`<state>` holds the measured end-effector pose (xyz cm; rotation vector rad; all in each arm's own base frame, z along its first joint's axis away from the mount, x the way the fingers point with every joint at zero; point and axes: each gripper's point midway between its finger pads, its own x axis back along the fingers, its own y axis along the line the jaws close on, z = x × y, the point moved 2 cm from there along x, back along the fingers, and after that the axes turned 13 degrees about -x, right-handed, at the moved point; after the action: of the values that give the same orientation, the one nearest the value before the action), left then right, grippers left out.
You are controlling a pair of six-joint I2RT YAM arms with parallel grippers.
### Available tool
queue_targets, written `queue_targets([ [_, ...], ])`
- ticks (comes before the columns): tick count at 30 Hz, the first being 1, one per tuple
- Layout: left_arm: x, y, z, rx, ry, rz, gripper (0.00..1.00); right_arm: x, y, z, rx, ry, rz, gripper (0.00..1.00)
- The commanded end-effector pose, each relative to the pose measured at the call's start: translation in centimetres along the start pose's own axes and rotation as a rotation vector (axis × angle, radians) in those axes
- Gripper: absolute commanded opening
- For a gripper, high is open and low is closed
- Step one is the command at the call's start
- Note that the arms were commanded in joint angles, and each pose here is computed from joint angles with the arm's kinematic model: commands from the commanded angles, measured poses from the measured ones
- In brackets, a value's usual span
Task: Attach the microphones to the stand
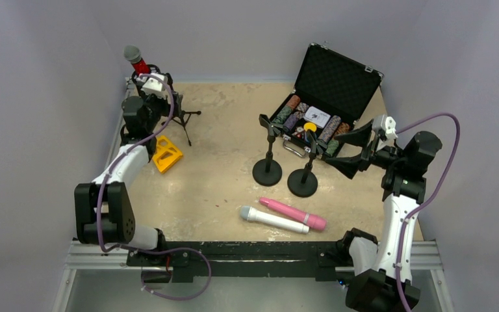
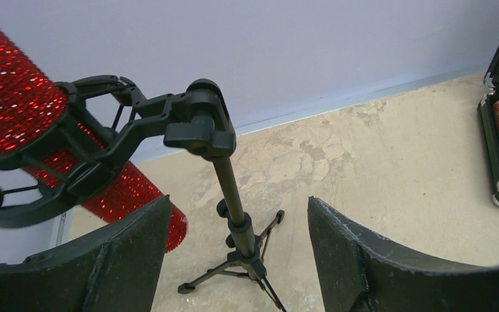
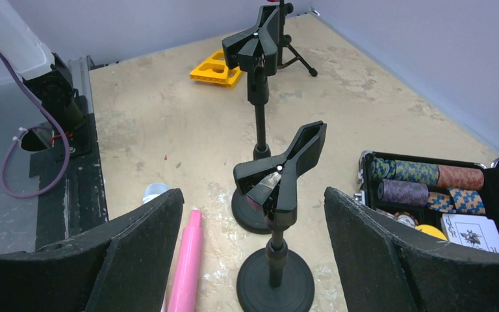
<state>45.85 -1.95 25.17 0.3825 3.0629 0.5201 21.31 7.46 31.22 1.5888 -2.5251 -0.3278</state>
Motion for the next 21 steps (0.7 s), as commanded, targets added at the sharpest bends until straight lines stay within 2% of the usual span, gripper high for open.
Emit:
queue_targets([
  [1,2.5,0.4,-1.6,0.029,-0.022,-0.046,0.81,0.1,1.2,-0.1,0.033,0.006,-0.043,0.84],
  [7,6.3,0.2,-2.2,0.173,-0.011,-0.132,0.86,0.1,1.3,-0.1,0.048,0.004,-0.034,0.84],
  [12,9.5,-1.1,-3.2,0.291,0.001,-0.121,0.94,0.2,1.4,-0.1,0.060,0.002,-0.022,0.85],
  [14,10.6,-2.0,-4.0,0.340,0.000,-0.082,0.97,0.3,1.4,-0.2,0.065,0.000,-0.011,0.85],
  [21,14.2,-5.5,-6.9,0.460,0.049,0.114,0.97,0.3,1.1,-0.3,0.080,-0.004,0.014,0.87],
])
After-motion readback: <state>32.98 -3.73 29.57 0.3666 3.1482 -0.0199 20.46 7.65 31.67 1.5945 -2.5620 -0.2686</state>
